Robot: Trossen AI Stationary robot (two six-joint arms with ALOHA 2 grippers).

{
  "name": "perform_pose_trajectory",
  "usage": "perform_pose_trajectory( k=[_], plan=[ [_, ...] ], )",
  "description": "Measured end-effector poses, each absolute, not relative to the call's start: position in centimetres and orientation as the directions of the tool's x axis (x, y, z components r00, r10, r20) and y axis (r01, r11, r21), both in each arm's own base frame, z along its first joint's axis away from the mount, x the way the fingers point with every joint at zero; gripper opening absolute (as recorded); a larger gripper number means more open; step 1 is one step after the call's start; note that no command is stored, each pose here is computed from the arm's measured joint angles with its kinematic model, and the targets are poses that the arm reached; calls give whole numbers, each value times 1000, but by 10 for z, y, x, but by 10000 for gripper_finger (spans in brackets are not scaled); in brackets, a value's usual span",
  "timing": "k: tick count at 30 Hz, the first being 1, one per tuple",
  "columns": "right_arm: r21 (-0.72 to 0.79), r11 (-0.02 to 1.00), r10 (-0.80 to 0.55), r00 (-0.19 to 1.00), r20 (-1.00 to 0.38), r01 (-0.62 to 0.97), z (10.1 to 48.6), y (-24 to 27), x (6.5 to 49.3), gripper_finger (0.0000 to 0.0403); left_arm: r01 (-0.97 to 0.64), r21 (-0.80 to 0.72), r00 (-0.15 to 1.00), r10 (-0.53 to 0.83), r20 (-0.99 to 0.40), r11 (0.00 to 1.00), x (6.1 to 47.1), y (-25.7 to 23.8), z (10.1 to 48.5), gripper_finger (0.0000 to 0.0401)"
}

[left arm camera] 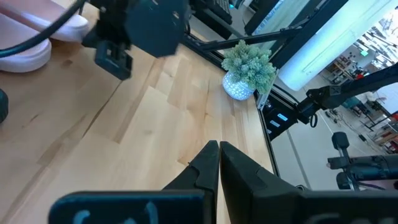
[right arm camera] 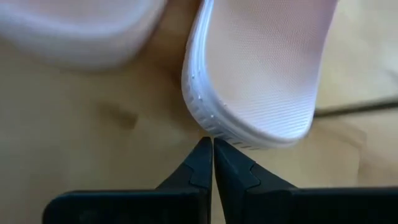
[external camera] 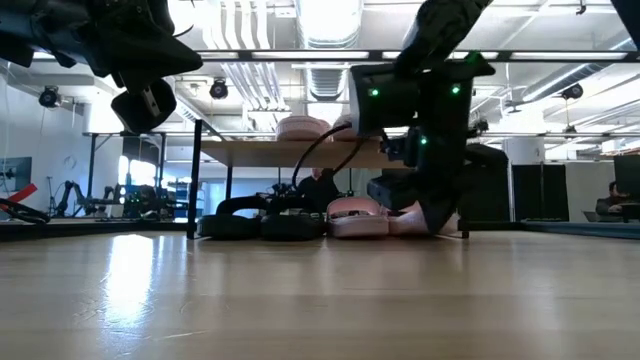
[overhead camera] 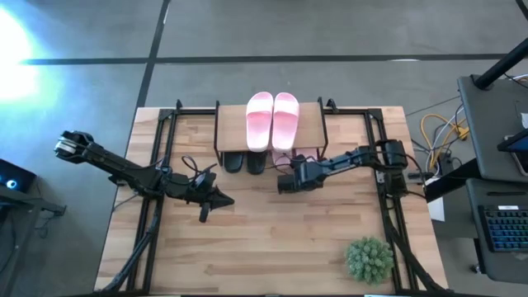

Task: Pick and place slides into the shelf
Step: Adjust the pink slide under the shelf, then adjust the black slide under the shelf

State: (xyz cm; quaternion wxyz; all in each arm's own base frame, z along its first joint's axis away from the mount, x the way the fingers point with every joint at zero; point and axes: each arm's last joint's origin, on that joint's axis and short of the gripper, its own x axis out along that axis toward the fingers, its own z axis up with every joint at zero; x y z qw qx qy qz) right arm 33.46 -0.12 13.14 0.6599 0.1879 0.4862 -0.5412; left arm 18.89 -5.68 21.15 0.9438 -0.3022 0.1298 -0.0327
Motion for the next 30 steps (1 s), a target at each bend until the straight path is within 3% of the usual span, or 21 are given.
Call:
perform_pose_trajectory(
  k=[5,10,18,22,26,30],
  plan=[
    [-250,375,-562,5,-827,893,132,-12,343,8,-18,-578,964,-139,-226,816,189,-57,211,0],
    [-178,424,-509,71,-858,888,135,-7,352,8,-18,-578,964,-139,-226,816,189,-57,211,0],
    [-50,517,-447,220,-867,854,157,58,354,8,-74,-585,962,-96,-254,808,188,-55,208,0],
    [73,392,-510,283,-812,917,186,93,331,8,-167,-555,937,-43,-346,815,186,-53,199,0],
    [91,200,-614,197,-764,976,204,113,291,8,-203,-523,912,-34,-408,828,186,-53,191,0],
    [59,93,-671,106,-734,994,219,123,259,8,-248,-493,890,-6,-456,834,192,-50,181,0]
  ],
)
